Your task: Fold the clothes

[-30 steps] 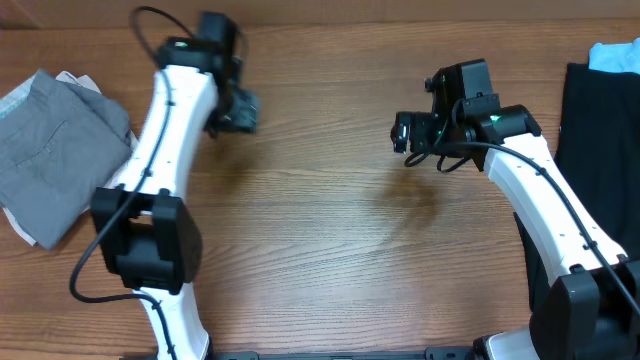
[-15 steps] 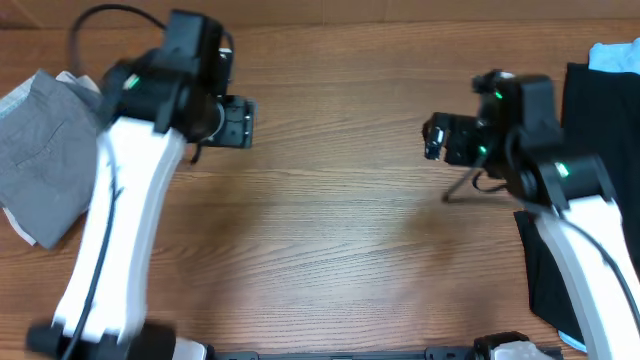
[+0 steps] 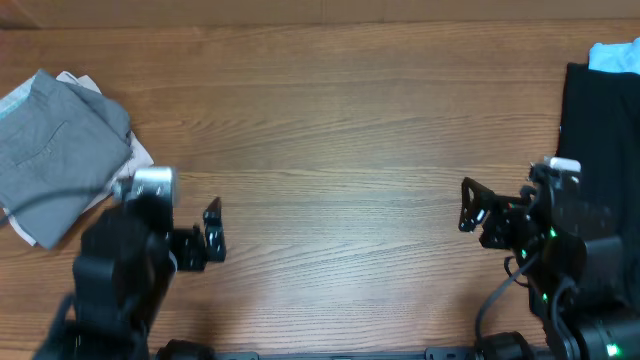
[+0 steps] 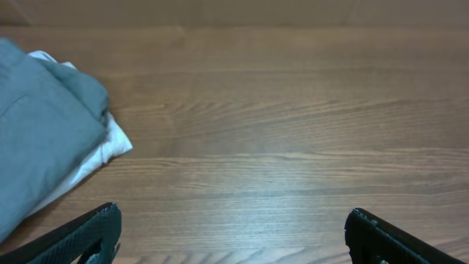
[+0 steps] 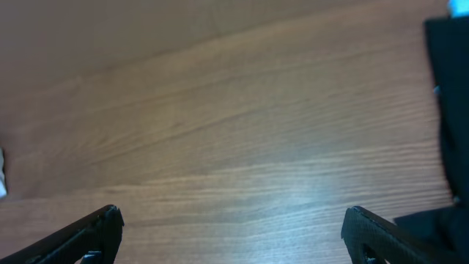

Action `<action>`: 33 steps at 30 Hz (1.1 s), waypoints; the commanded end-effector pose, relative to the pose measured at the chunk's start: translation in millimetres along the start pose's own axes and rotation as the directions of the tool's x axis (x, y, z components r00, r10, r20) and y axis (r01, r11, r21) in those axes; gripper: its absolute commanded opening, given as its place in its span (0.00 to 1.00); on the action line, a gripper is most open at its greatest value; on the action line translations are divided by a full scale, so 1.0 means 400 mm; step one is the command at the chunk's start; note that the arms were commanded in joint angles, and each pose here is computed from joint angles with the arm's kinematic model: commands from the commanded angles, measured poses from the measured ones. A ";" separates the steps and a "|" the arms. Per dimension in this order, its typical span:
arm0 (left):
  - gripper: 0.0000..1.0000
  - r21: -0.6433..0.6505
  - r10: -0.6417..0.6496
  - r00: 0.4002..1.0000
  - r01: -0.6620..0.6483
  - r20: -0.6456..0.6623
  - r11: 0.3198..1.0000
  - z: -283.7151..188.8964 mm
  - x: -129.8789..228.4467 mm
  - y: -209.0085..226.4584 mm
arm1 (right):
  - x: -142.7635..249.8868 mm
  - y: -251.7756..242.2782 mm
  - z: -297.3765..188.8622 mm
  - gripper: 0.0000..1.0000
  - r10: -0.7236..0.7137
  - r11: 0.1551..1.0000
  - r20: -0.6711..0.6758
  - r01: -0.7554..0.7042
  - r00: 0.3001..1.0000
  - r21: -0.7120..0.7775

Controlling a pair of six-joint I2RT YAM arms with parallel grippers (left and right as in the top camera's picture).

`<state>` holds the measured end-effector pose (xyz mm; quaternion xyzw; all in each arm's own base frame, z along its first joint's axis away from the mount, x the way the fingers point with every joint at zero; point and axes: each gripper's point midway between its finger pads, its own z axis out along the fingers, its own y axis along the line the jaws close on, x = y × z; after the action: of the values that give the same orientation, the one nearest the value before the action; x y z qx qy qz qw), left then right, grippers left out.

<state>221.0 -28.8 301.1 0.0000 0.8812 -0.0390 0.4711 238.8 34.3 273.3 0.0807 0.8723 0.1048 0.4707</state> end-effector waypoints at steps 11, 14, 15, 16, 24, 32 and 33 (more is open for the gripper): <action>1.00 -0.060 0.000 0.988 -0.009 -0.154 0.998 -0.018 0.151 0.041 | 0.029 -0.028 -0.006 1.00 0.005 0.998 -0.033 -0.003 0.999 0.055; 1.00 -0.062 0.001 0.985 -0.012 -0.171 0.998 -0.019 0.161 0.043 | 0.029 -0.028 -0.005 1.00 0.005 0.998 -0.034 -0.003 0.999 0.056; 1.00 -0.063 0.002 0.985 -0.013 -0.175 0.998 -0.020 0.164 0.043 | 0.029 -0.029 -0.005 1.00 0.005 0.998 -0.035 -0.003 0.999 0.056; 1.00 -0.063 0.002 0.984 -0.014 -0.179 0.998 -0.020 0.167 0.044 | 0.029 -0.029 -0.005 1.00 0.005 0.998 -0.035 -0.003 0.999 0.056; 1.00 -0.064 0.002 0.983 -0.014 -0.182 0.998 -0.021 0.168 0.044 | 0.026 -0.032 -0.007 1.00 -0.007 0.998 -0.028 0.008 1.000 0.062; 1.00 -0.064 0.002 0.983 -0.014 -0.182 0.998 -0.021 0.168 0.044 | 0.001 -0.023 -0.053 1.00 -0.175 0.984 0.059 0.173 0.983 0.037; 1.00 -0.063 0.002 0.983 -0.014 -0.182 0.998 -0.021 0.168 0.044 | -0.007 -0.020 -0.058 1.00 -0.192 0.981 0.093 0.190 0.977 0.034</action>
<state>177.3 -16.0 248.8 0.0012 0.9218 -0.0126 0.3875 224.0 25.7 273.5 0.0472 0.8738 0.0675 0.4793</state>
